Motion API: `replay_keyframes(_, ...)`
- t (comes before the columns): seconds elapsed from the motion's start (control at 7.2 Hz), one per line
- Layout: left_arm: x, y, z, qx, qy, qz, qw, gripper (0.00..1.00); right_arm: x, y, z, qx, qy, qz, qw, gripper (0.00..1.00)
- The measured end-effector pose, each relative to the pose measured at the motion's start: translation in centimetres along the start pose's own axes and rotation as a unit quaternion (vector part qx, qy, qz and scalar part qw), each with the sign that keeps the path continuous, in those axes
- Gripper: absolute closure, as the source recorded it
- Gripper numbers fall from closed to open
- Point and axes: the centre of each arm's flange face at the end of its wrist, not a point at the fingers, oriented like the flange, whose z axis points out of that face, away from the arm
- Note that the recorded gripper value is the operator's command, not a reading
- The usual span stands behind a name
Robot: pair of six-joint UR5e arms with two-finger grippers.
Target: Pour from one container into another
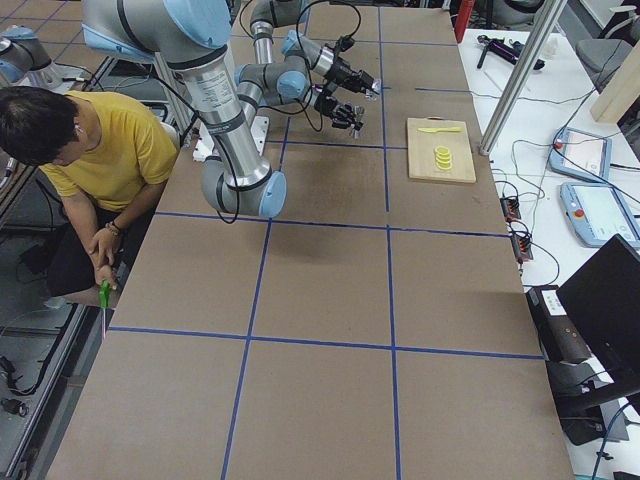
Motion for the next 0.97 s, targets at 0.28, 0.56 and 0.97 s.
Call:
replay_keyframes(0.28,-0.5,-0.5,0.5,0.001,0.000,0.000,1.0000,1.00,-0.3,0.2,-0.2,-0.001,-0.003,-0.012,0.9999,0.97)
replay_keyframes(0.56,-1.0,-0.8,1.0,0.001,-0.001,0.000,1.0000,1.00,-0.3,0.4,-0.2,-0.009,0.001,-0.025,0.9997,0.97)
replay_keyframes(0.97,-1.2,-1.4,1.4,0.001,0.003,-0.001,1.0000,1.00,-0.4,0.4,-0.3,-0.017,0.004,-0.039,0.9991,0.97)
